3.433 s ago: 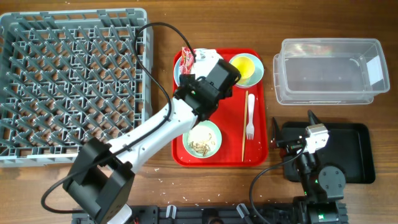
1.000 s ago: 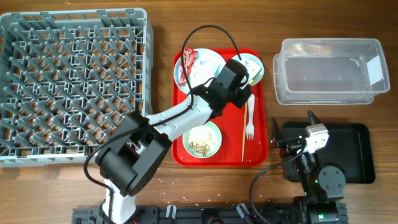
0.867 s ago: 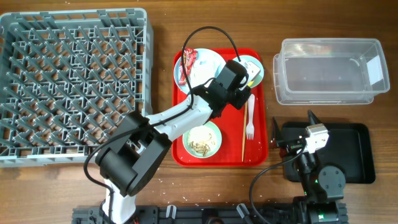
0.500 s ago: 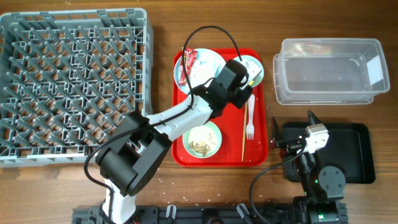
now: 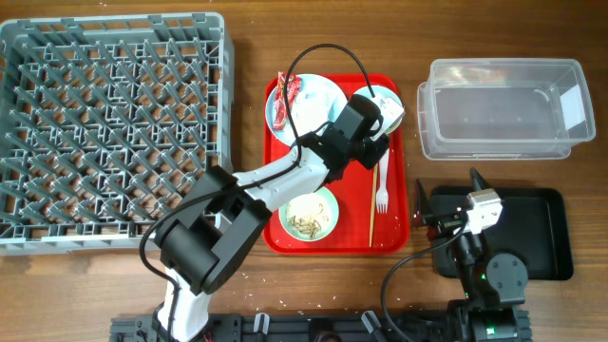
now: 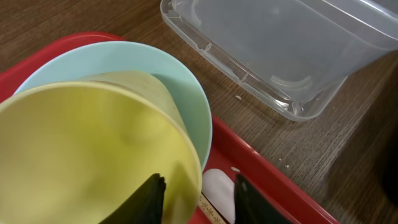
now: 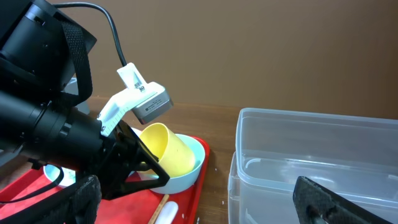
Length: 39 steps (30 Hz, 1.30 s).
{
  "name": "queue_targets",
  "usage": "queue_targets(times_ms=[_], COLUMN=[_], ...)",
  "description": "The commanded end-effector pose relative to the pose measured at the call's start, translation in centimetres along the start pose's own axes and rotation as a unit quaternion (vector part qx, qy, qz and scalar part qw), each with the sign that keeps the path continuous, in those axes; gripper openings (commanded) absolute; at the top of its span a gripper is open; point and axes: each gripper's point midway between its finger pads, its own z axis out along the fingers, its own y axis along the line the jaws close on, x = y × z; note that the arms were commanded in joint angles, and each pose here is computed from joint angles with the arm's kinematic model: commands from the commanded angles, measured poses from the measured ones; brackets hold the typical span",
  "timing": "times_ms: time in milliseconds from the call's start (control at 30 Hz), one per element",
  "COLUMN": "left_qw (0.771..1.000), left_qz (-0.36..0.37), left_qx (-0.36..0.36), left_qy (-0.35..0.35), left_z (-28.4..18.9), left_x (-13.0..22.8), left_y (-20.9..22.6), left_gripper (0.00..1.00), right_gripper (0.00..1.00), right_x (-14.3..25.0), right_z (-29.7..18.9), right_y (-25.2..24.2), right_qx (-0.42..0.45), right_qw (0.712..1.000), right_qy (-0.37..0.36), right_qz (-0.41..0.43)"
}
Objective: Sort waste into correct bins and load items into the dishwasher rack
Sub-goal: 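Lower the left gripper and grasp the yellow cup's rim, then carry the yellow cup with the left gripper into the dish rack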
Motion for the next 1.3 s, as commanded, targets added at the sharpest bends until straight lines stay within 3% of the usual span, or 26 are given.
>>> queue_targets(times_ms=[0, 333, 567, 767, 933, 1067, 1167, 1267], left_qw=[1.000, 1.000, 1.000, 0.995, 0.982, 0.961, 0.934, 0.898], left_qz=[0.001, 0.003, -0.012, -0.045, -0.136, -0.242, -0.331, -0.417], left_qx=[0.010, 0.010, 0.010, 0.014, -0.034, -0.050, -0.095, -0.130], left_qy=[0.002, -0.017, -0.025, -0.089, -0.123, -0.126, -0.099, -0.051], left_z=[0.4, 0.4, 0.3, -3.3, -8.9, -14.1, -18.9, -23.1], left_x=[0.2, -0.7, -1.1, -6.1, -9.3, -9.9, -7.5, -2.8], left_y=[-0.4, -0.4, -0.4, -0.7, 1.7, 4.6, 9.5, 14.9], left_gripper=[0.31, 0.04, 0.04, 0.04, 0.04, 0.04, 0.04, 0.04], right_gripper=[1.00, 1.00, 1.00, 1.00, 1.00, 1.00, 1.00, 1.00], right_x=[-0.1, -0.1, -0.1, -0.1, -0.1, -0.1, -0.1, -0.1], right_z=[0.0, 0.0, 0.0, 0.0, 0.0, 0.0, 0.0, 0.0], right_y=[0.0, 0.0, 0.0, 0.0, 0.0, 0.0, 0.0, 0.0], right_qx=[0.000, 0.000, 0.000, 0.000, 0.000, 0.000, 0.000, 0.000], right_qw=[1.000, 1.000, 1.000, 1.000, 1.000, 1.000, 1.000, 1.000], right_qy=[-0.003, -0.003, -0.003, -0.003, -0.003, -0.003, -0.003, -0.003], right_qz=[-0.009, -0.009, -0.009, -0.009, -0.009, -0.009, -0.009, -0.009])
